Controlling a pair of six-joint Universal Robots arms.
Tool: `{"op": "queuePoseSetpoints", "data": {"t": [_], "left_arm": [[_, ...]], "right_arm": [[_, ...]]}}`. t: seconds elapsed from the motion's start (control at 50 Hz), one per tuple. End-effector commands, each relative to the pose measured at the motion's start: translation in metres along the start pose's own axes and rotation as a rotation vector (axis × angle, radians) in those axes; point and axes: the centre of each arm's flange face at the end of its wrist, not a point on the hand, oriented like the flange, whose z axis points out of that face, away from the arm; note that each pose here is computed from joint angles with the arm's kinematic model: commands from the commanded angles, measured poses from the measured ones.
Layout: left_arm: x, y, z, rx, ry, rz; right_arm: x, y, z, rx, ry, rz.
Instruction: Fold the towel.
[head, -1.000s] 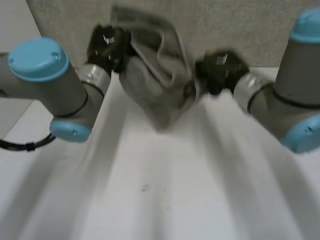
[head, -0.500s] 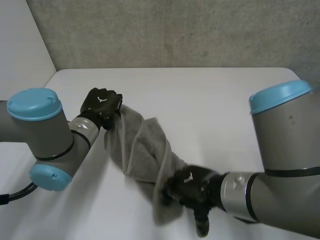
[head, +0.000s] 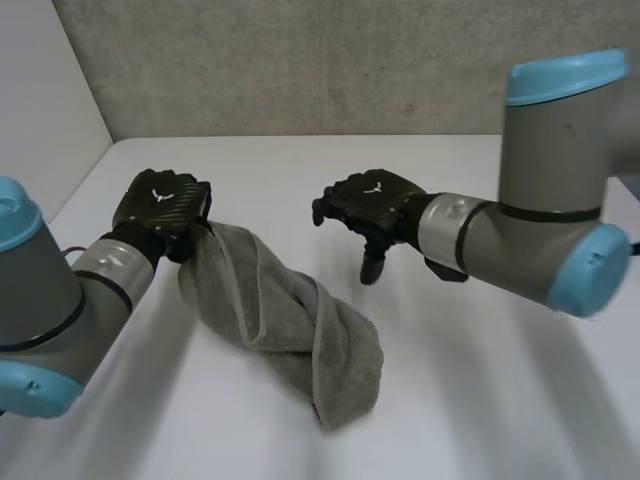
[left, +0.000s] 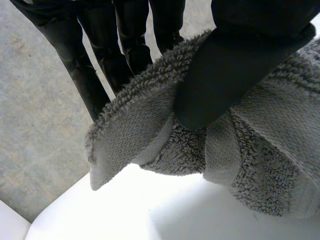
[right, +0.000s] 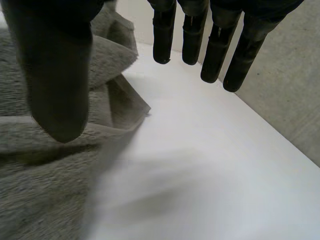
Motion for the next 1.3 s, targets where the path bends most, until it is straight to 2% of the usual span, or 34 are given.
{"op": "queuePoseSetpoints", "data": {"t": [0.02,0.14,0.26,0.54,0.6,0.64,0.66,0.68,0.7,0.74,0.76,0.8,0.82,0.84,0.88,0.92,0.98,1.02,1.04,1.08,1.1,1.14,1.16,1.2,1.26,1.3], "left_arm": [[0.003,-0.002,-0.019,-0.001,0.004,0.000],[0.004,-0.003,-0.028,0.004,0.005,0.001],[0.005,-0.006,-0.035,0.012,0.005,0.002],[0.002,-0.007,-0.028,0.033,0.003,0.003],[0.000,-0.013,-0.021,0.078,0.007,0.010],[-0.005,-0.025,-0.005,0.152,-0.011,0.028],[-0.005,-0.025,-0.005,0.153,-0.011,0.029],[-0.010,-0.034,0.005,0.197,-0.029,0.046],[-0.010,-0.034,0.005,0.198,-0.029,0.046],[-0.023,-0.065,0.022,0.312,-0.079,0.079],[-0.024,-0.065,0.022,0.313,-0.080,0.079],[-0.039,-0.103,0.033,0.440,-0.136,0.092],[-0.039,-0.103,0.033,0.441,-0.136,0.092],[-0.046,-0.121,0.037,0.501,-0.162,0.096],[-0.053,-0.136,0.039,0.554,-0.184,0.098],[-0.058,-0.148,0.041,0.600,-0.203,0.092],[-0.060,-0.154,0.045,0.634,-0.222,0.073],[-0.053,-0.141,0.050,0.599,-0.200,0.058],[-0.053,-0.141,0.051,0.598,-0.199,0.057],[-0.039,-0.114,0.057,0.523,-0.155,0.050],[-0.039,-0.113,0.057,0.522,-0.154,0.050],[-0.024,-0.076,0.059,0.420,-0.107,0.047],[-0.024,-0.076,0.059,0.419,-0.107,0.047],[-0.010,-0.039,0.058,0.320,-0.069,0.039],[-0.005,-0.025,0.056,0.277,-0.053,0.033],[0.005,0.002,0.053,0.196,-0.025,0.025]], "right_arm": [[0.002,0.012,0.043,0.062,-0.100,0.003],[-0.005,0.034,0.060,0.010,-0.175,0.043],[-0.041,0.050,0.068,-0.037,-0.371,0.090],[-0.051,0.051,0.064,-0.077,-0.408,0.113],[-0.039,0.037,0.067,-0.028,-0.336,0.073],[-0.013,0.010,0.071,0.067,-0.154,-0.004],[-0.013,0.010,0.071,0.067,-0.153,-0.004],[0.005,-0.006,0.070,0.126,-0.045,-0.023],[0.005,-0.006,0.070,0.127,-0.044,-0.023],[0.044,-0.045,0.059,0.292,0.165,0.001],[0.044,-0.045,0.058,0.293,0.166,0.001],[0.082,-0.084,0.035,0.468,0.352,0.058],[0.082,-0.084,0.035,0.469,0.353,0.058],[0.097,-0.097,0.023,0.530,0.433,0.100],[0.105,-0.107,0.013,0.570,0.487,0.130],[0.108,-0.110,0.007,0.575,0.509,0.154],[0.102,-0.101,0.007,0.496,0.475,0.168],[0.083,-0.079,0.014,0.344,0.362,0.153],[0.083,-0.078,0.014,0.344,0.362,0.153],[0.058,-0.044,0.021,0.150,0.233,0.114],[0.058,-0.044,0.021,0.149,0.233,0.113],[0.034,-0.007,0.022,-0.038,0.122,0.083],[0.034,-0.007,0.022,-0.039,0.121,0.082],[0.017,0.023,0.016,-0.172,0.058,0.048],[0.009,0.037,0.013,-0.227,0.025,0.036],[-0.006,0.060,0.005,-0.318,-0.035,0.012]]}}
